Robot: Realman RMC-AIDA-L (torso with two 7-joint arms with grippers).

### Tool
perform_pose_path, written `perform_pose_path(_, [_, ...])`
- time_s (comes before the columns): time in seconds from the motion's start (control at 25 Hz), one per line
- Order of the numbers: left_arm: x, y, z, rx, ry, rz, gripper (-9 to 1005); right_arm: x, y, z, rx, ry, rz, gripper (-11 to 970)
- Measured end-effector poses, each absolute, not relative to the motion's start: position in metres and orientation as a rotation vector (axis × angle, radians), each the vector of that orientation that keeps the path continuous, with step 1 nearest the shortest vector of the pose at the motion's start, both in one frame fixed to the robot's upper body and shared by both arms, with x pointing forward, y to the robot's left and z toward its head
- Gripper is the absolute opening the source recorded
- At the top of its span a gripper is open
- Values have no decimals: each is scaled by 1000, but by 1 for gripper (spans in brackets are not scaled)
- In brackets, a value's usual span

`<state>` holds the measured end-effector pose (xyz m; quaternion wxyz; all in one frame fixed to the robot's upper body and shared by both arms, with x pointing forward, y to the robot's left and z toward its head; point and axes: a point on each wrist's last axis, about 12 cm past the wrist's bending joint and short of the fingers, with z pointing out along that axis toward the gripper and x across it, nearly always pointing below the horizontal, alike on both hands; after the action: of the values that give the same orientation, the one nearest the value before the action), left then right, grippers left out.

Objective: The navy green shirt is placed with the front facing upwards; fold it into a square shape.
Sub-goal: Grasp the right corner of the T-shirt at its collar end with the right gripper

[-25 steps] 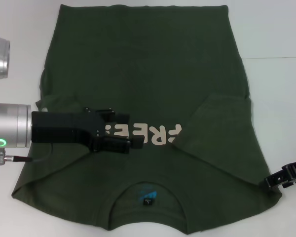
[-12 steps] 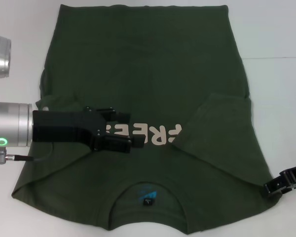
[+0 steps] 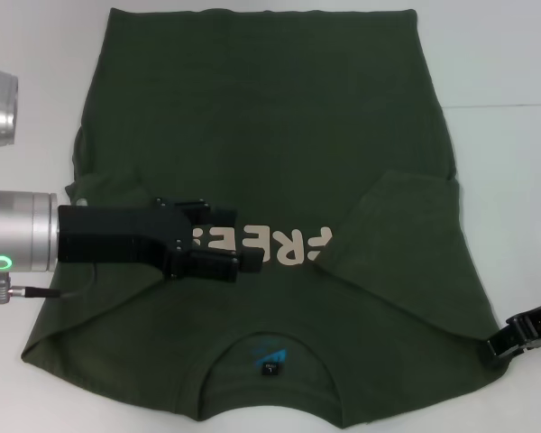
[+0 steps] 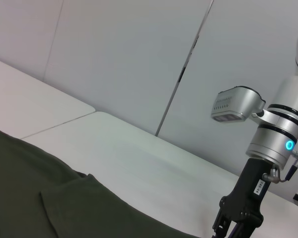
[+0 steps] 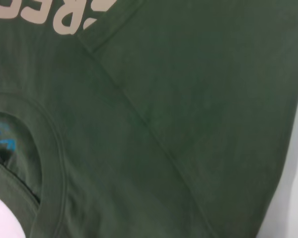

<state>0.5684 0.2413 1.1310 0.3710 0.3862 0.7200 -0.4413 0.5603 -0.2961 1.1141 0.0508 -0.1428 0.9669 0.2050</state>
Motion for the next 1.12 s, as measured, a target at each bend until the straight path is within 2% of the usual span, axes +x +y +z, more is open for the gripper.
perform_pose_path(0.12, [568,241,1131,990,1846,-1133,886,560,-296,1114,-435,2950,617,425])
perform_pose_path(0.52, [568,241,1131,990,1845,-1133,880,560,-298,1113,-431,2962,588,421])
perform_pose_path(0.84, [569,240,1131,984,1840,-1130,875,561,-295,1112,-463,2961,573,334])
perform_pose_path(1.12, [569,242,1131,972,1841,-1126,870,562,-294,1111,-473,2953,547,96])
